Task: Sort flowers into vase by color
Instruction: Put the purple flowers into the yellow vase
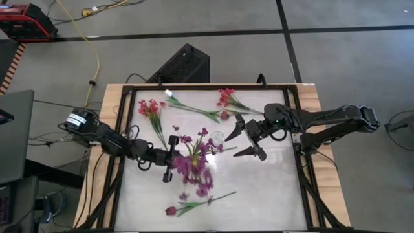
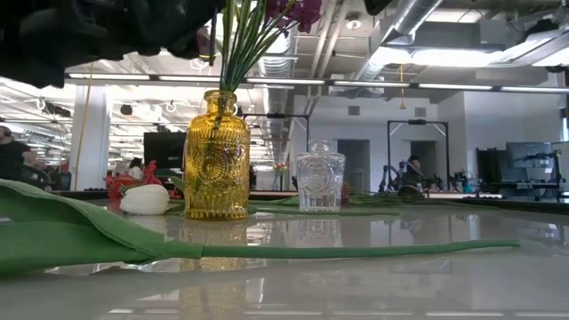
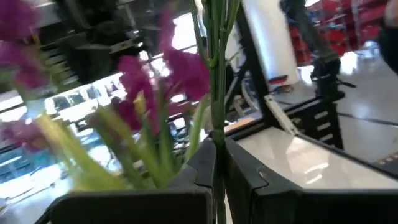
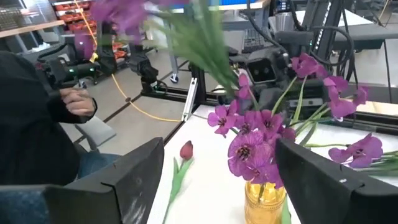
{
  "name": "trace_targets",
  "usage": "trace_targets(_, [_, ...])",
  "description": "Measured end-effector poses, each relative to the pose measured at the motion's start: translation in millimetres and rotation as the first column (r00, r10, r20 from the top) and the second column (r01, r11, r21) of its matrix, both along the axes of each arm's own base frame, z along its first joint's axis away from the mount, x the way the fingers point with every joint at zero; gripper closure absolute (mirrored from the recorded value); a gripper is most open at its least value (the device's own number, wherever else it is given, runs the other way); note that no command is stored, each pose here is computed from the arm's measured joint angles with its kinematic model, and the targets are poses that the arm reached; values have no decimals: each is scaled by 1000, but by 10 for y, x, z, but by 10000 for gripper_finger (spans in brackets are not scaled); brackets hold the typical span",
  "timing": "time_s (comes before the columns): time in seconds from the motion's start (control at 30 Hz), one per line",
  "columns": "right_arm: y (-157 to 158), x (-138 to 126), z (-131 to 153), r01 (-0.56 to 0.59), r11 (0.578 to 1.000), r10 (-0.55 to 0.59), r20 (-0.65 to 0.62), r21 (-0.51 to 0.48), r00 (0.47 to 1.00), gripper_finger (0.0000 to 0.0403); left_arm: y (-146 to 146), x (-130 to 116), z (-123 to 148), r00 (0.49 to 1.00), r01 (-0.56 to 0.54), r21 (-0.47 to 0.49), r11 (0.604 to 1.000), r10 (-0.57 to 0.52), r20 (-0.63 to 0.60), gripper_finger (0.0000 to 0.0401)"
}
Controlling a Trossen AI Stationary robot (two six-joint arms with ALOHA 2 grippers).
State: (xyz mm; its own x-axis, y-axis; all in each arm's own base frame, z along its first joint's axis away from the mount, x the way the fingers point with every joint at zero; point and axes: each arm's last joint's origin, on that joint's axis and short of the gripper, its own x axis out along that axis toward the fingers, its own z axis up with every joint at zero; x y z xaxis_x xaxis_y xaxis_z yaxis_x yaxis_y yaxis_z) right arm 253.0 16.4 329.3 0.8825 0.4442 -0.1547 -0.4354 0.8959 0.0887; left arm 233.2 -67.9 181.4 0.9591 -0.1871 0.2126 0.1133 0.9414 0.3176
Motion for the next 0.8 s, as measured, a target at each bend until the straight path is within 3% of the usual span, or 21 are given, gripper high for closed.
trace_targets(0.8, [-2, 0, 3, 2, 1000, -2, 13, -22, 1000, 72, 56, 74, -299, 994, -90, -57, 994, 87, -59, 401])
